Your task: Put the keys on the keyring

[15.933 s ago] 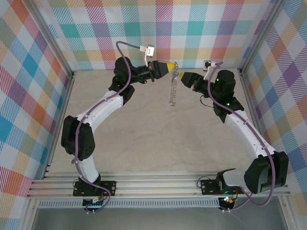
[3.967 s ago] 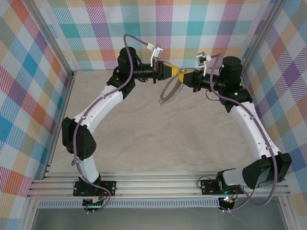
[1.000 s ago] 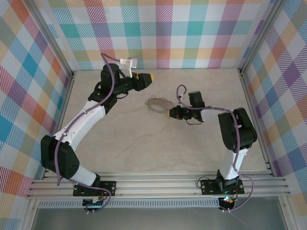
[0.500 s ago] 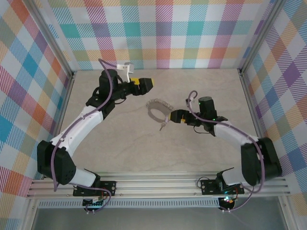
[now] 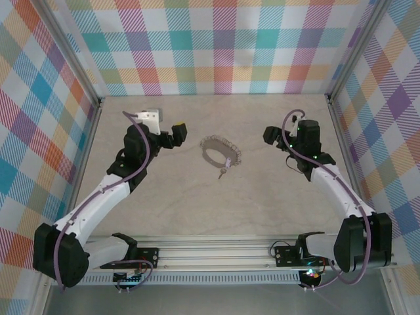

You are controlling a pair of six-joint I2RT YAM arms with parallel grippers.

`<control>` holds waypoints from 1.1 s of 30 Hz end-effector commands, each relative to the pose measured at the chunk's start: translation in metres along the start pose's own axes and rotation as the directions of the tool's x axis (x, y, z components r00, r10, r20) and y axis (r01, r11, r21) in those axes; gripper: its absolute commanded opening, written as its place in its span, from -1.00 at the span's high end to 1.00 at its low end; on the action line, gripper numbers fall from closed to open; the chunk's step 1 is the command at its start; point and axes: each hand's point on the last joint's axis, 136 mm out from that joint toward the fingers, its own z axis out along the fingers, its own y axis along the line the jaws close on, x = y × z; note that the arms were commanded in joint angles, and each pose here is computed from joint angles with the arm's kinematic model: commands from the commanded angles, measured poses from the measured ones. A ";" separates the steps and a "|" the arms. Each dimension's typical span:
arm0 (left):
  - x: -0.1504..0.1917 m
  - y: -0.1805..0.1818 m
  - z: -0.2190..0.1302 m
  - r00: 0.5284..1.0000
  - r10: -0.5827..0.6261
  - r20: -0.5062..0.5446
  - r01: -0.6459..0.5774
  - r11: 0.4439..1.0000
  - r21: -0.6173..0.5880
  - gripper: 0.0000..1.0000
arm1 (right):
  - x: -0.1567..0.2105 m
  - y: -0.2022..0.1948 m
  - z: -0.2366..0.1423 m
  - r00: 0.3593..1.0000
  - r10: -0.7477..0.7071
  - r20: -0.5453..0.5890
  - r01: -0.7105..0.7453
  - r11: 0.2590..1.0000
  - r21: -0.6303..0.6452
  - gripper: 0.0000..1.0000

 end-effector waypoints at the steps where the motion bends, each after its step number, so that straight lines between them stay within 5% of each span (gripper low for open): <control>1: -0.010 0.051 -0.011 0.994 0.089 0.062 -0.076 0.979 -0.187 -1.00 | -0.017 -0.042 0.002 0.989 -0.099 0.108 0.073 0.972 0.225 -1.00; 7: 0.049 0.110 -0.011 0.996 0.078 -0.033 -0.085 0.951 -0.297 -1.00 | -0.010 -0.078 0.005 0.963 -0.214 0.167 0.150 0.932 0.329 -0.99; 14: 0.137 0.138 -0.007 0.990 0.030 -0.135 -0.074 0.941 -0.330 -1.00 | 0.021 -0.124 0.021 0.960 -0.266 0.087 0.203 0.877 0.435 -0.99; 19: 0.150 0.143 0.005 0.990 0.031 -0.137 -0.073 0.946 -0.317 -1.00 | 0.040 -0.127 0.043 0.962 -0.232 0.141 0.174 0.925 0.339 -0.99; 25: 0.167 0.148 0.023 0.984 0.035 -0.172 -0.081 0.959 -0.270 -1.00 | 0.056 -0.085 0.056 0.930 -0.341 0.139 0.330 0.939 0.094 -0.99; 33: 0.185 0.157 0.032 0.982 0.008 -0.186 -0.058 0.962 -0.268 -1.00 | 0.062 -0.085 0.057 0.927 -0.337 0.163 0.334 0.942 0.046 -0.99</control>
